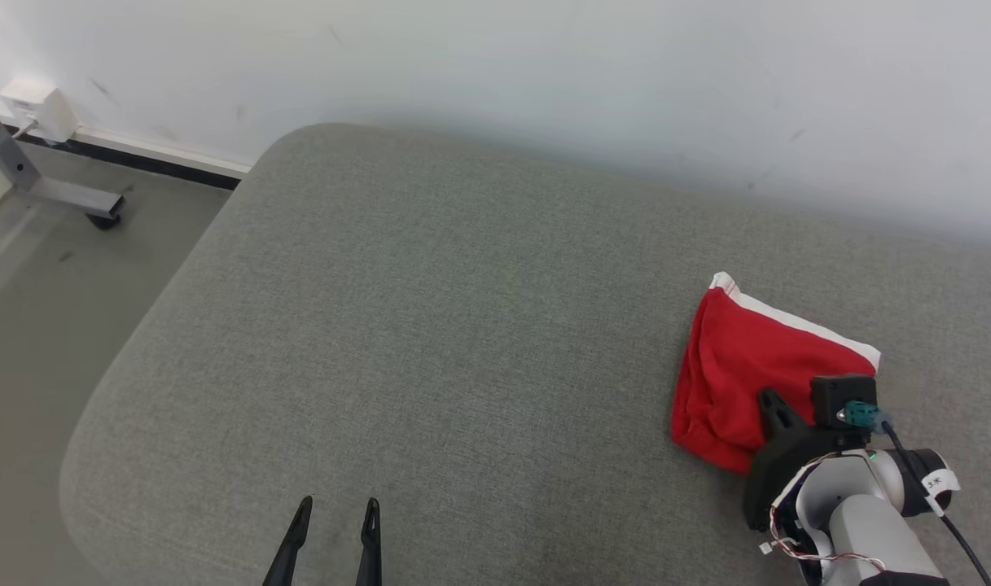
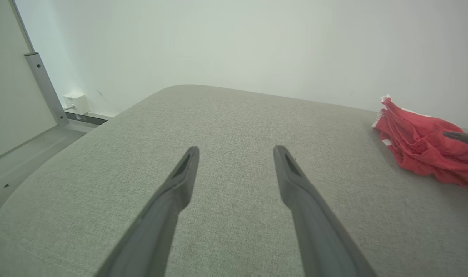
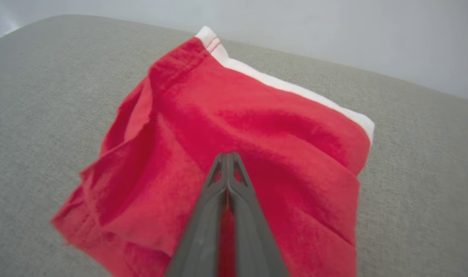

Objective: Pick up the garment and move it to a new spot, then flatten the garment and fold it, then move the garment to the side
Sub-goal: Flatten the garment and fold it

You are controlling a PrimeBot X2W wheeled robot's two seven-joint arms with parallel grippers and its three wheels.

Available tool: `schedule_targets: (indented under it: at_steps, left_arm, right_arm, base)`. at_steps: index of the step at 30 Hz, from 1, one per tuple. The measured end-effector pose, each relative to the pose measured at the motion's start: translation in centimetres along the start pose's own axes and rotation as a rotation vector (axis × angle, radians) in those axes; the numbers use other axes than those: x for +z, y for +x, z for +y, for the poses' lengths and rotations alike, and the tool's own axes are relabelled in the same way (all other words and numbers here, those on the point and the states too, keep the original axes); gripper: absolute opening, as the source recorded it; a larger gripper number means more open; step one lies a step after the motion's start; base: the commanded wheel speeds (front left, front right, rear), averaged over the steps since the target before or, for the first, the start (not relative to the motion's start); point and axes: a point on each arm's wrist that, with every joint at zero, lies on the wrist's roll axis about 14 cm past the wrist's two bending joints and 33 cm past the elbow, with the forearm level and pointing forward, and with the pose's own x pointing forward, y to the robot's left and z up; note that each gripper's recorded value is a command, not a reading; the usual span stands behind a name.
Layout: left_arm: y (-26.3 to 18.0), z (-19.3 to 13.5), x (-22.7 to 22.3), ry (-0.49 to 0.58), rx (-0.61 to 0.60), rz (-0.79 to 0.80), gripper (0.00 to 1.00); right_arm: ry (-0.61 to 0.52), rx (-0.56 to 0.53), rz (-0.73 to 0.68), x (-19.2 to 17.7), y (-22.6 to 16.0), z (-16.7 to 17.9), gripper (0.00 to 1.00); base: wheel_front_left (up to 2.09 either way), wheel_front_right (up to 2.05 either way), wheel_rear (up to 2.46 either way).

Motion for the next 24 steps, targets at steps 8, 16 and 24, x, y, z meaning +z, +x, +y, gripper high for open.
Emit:
schedule_targets:
  at_steps: [8,16,24]
  left_arm:
    - [-0.3,0.9,-0.4,-0.003,0.039,0.016,1.00]
    - [0.1,0.5,-0.4,-0.003,0.027,0.019,1.00]
    - [0.6,0.1,-0.3,-0.002,0.012,0.013,1.00]
  right_arm:
    - [-0.015,0.105,0.042,-1.6,1.3,4.1,0.00]
    - [-0.036,0.220,0.055,-2.4,0.9,7.8,0.00]
    - [-0.011,0.329,0.025,-1.6,0.0,11.2,0.00]
  base:
    - [0.00,0.00,0.00]
    - [0.00,0.00,0.00]
    - [0.00,0.00,0.00]
